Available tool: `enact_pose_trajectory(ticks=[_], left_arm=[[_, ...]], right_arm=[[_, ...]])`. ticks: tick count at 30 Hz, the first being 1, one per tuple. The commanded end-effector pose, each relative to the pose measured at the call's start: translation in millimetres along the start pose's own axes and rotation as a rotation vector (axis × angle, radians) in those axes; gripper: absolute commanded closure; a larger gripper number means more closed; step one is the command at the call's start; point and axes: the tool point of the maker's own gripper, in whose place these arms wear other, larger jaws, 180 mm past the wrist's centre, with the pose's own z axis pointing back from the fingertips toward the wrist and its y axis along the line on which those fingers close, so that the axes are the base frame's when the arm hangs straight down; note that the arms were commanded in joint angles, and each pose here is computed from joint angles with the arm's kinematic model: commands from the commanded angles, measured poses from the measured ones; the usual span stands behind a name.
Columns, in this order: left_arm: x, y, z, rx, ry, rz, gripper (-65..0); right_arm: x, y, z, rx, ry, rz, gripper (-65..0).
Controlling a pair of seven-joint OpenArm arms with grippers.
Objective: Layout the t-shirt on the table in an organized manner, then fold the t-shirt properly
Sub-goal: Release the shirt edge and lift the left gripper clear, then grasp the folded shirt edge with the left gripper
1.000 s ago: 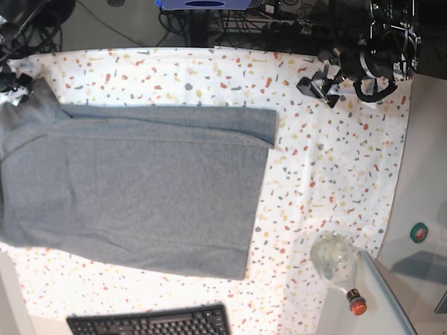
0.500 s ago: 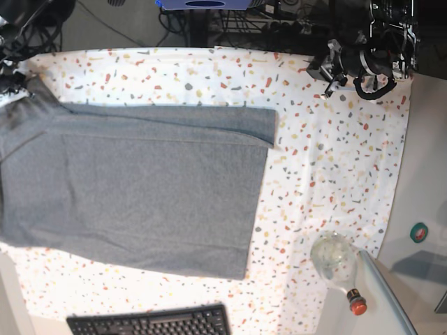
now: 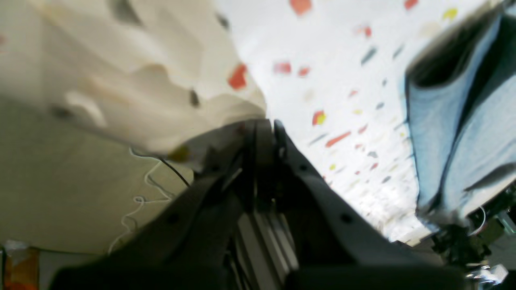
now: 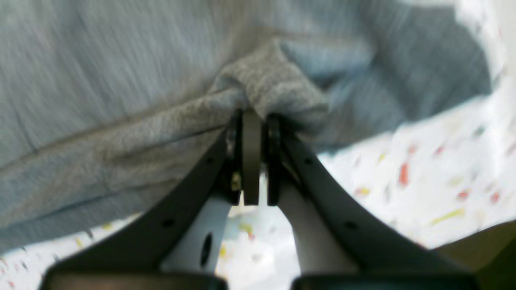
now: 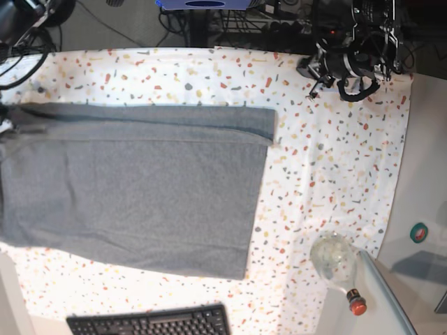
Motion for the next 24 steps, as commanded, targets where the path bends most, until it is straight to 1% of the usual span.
enact_pose_trajectory(ticks=[1,5,7,9,10,13,14,15,16,18,19,22,24], left_arm=[[5,-7,3,-0.019,-0.01,-0.01,0.0],[5,-8,2,-0.022,-0.01,-0.008,0.0],[5,-8,2,-0.023,-0.009,-0.007,0.0],[5,-8,2,-0.023,-0.009,-0.007,-1.0],[5,-8,2,-0.023,-0.009,-0.007,-8.1],[5,-8,2,-0.023,-0.009,-0.007,-29.0],[4,-9,2,-0.026,-0.007,-0.007,-35.4],[2,-11,2,-0.028,-0.003,-0.014,-39.8],[-4,-15,-1,-0.031,0.011,-0.032,-44.1],[-16,-31,-7,-0.048,0.045,-0.085,-49.7],[-24,-37,-11,-0.051,0.07,-0.114,-51.5],[-55,-57,-23,-0.062,0.144,-0.215,-53.6],[-67,-69,-26,-0.076,0.171,-0.263,-54.5]], right_arm=[[34,-8,7,-0.017,-0.086,0.006,0.0],[61,-5,8,-0.011,-0.138,0.003,0.0],[63,2,5,0.004,-0.11,0.006,0.0],[61,5,2,0.011,-0.056,0.04,-0.2],[58,9,-1,0.018,-0.031,0.057,-8.6],[53,18,-4,0.033,-0.011,0.078,-28.2],[50,20,-5,0.039,-0.007,0.07,-33.9],[50,22,-5,0.044,-0.008,0.069,-37.5],[51,23,-4,0.048,-0.012,0.074,-40.2],[50,22,-1,0.042,-0.019,0.082,-41.0],[51,21,3,0.036,-0.031,0.091,-41.0],[59,23,17,0.018,-0.094,0.122,-41.0],[62,26,25,0.014,-0.139,0.136,-41.0]])
